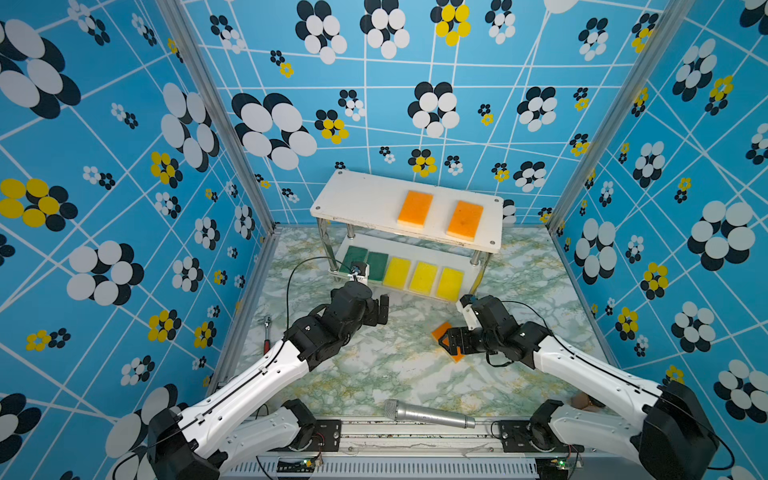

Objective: Place and organize the cleaning sponges onto the shelf
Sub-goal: 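Grasp the last orange sponge with the right gripper while the left gripper withdraws, then set the orange sponge down on the table toward the left gripper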

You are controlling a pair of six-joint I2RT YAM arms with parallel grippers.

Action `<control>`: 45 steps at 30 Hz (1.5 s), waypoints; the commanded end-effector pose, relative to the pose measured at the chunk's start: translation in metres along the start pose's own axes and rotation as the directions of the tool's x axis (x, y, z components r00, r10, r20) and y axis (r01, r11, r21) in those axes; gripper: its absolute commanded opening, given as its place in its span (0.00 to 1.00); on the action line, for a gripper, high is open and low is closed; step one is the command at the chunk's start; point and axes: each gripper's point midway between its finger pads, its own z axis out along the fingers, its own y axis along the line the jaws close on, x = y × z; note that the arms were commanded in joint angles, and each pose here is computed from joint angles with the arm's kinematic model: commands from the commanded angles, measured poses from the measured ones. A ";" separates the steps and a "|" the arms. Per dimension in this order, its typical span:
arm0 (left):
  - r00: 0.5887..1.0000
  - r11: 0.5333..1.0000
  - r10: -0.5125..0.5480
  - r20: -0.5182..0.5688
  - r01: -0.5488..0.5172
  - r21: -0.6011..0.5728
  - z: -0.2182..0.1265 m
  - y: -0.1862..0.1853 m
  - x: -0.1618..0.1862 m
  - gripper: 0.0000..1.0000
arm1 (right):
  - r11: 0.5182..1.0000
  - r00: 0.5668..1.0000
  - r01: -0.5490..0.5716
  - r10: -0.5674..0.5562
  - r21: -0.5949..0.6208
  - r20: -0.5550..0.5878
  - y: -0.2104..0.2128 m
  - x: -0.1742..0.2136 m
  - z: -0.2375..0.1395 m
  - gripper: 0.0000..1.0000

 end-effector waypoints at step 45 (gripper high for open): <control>0.970 0.994 -0.092 -0.223 0.103 0.037 0.031 -0.010 0.086 0.99 | 0.735 0.994 -0.076 0.109 0.674 -0.006 -0.126 0.029 -0.009 0.91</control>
